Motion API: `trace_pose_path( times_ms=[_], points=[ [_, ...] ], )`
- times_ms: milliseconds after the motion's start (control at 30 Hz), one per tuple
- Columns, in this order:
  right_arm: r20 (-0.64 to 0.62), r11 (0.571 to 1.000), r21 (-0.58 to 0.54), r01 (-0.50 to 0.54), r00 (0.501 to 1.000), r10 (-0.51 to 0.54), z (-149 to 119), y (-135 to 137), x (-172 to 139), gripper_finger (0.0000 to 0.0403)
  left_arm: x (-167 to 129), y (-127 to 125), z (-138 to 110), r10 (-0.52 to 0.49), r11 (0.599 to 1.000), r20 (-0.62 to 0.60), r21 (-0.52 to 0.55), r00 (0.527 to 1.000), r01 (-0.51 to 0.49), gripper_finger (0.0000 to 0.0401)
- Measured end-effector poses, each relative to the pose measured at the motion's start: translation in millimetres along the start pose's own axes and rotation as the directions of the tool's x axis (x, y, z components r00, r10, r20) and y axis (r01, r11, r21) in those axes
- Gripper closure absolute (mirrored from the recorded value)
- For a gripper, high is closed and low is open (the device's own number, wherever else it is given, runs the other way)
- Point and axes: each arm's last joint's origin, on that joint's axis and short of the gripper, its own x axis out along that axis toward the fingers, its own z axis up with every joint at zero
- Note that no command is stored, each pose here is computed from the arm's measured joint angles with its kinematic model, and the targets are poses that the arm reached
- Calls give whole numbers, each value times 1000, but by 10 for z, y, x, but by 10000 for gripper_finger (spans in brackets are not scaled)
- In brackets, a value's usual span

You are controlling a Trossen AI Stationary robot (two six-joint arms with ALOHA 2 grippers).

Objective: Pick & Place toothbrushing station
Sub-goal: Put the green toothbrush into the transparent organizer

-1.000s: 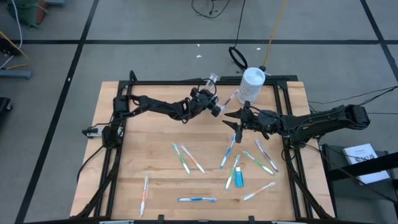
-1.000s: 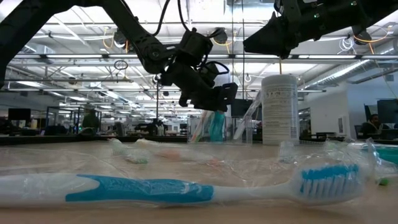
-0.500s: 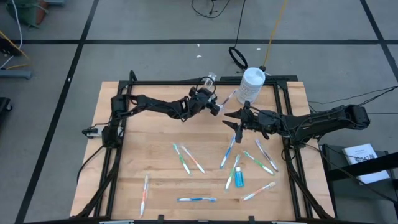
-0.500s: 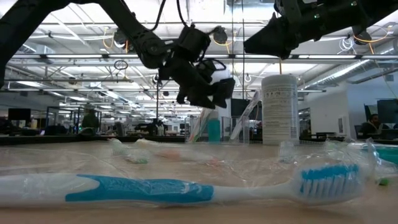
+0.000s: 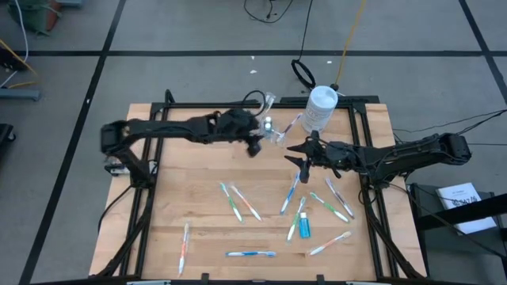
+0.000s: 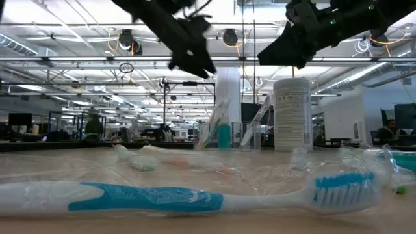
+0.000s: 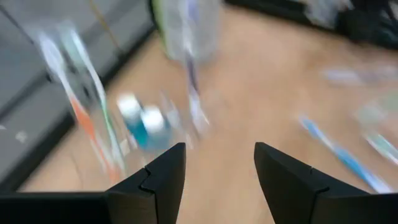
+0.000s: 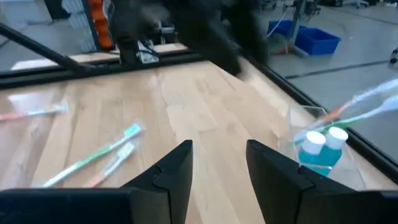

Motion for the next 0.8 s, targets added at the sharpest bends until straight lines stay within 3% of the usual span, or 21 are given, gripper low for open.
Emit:
trace_pose_path(
  times_ms=[167, 400, 567, 700, 800],
  points=[
    [-41, 1000, 13, -10, 999, 11, -44, 30, -10, 261, -712, -6, -81, -22, 998, -155, -69, 988, 12, 203],
    [-45, 994, 68, -81, 995, 84, -64, 193, -61, 261, -1420, -139, -230, 177, 978, -145, -89, 973, -191, 203],
    [-101, 977, 179, -116, 986, 136, -135, 317, -116, 261, -1531, -267, -510, 194, 972, -155, -102, 969, -211, 203],
    [-255, 957, 283, -71, 956, 146, -299, 378, -183, 261, -1480, -332, -782, 185, 970, -205, -117, 961, -212, 203],
    [-398, 967, 256, -19, 909, 123, -449, 389, -254, 261, -1380, -368, -979, 186, 967, -245, -128, 951, -222, 203]
  ],
)
